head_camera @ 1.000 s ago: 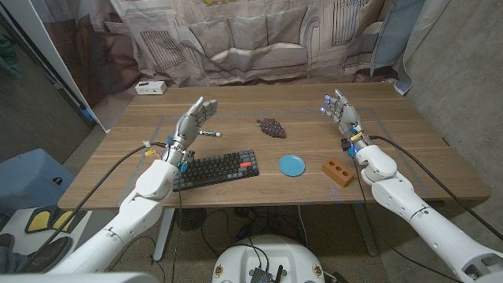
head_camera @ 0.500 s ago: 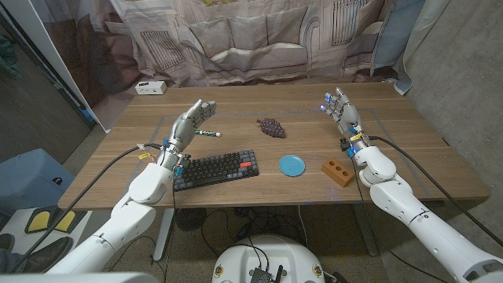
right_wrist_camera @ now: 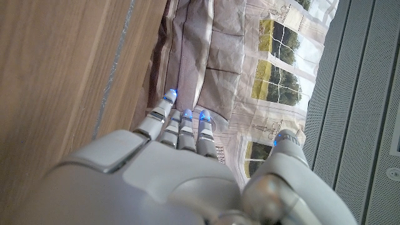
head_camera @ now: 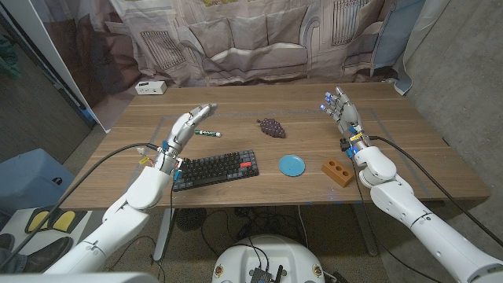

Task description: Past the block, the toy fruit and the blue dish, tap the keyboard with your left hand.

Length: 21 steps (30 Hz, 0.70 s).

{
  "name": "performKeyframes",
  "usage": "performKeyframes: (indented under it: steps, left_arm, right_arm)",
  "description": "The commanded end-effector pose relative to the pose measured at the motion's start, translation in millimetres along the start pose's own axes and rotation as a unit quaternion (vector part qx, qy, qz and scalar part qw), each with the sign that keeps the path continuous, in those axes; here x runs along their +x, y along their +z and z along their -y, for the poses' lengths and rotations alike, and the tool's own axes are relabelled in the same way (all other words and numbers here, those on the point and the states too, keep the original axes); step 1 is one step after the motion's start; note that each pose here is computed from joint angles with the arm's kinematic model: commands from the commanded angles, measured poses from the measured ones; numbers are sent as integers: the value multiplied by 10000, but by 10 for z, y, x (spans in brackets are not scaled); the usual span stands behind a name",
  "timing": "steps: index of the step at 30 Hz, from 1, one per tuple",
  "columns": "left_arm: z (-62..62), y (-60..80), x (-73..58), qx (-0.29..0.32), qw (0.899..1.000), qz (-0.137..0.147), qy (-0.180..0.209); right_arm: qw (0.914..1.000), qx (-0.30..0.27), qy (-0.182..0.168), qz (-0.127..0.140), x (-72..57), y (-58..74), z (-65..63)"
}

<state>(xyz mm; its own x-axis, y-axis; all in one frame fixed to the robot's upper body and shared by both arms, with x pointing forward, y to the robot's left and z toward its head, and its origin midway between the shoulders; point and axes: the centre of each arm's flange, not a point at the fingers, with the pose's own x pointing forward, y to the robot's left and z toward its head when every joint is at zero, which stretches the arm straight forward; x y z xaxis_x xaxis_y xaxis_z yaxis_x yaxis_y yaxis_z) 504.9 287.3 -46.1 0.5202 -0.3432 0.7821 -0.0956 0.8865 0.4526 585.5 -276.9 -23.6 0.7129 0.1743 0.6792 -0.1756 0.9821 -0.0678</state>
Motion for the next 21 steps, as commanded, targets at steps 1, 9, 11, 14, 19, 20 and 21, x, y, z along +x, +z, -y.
performKeyframes:
  steps: [1,9,11,14,19,20,21]
  left_arm:
    - [16,125,-57,754,9968,185,-195]
    - [-60,219,-87,1281,9909,281,-306]
    - [-64,222,-90,1303,9905,283,-339]
    - [-56,216,-91,1308,9902,283,-399]
    - [-38,259,-88,1688,9839,350,-470]
    - [-38,267,-87,1727,9832,359,-476]
    - [-39,274,-85,1752,9827,365,-483]
  right_arm:
    - [10000,-23,-14,-35,-59,11,-46]
    - [10000,-50,0,-11,-71,30,-59]
    - [10000,-29,-8,-12,-73,32,-65]
    - [10000,-52,14,-16,-77,33,-74]
    - [10000,-85,42,-26,-89,40,-84]
    - [10000,-63,35,-26,-92,38,-86]
    - [10000,-62,38,-21,-97,34,-87]
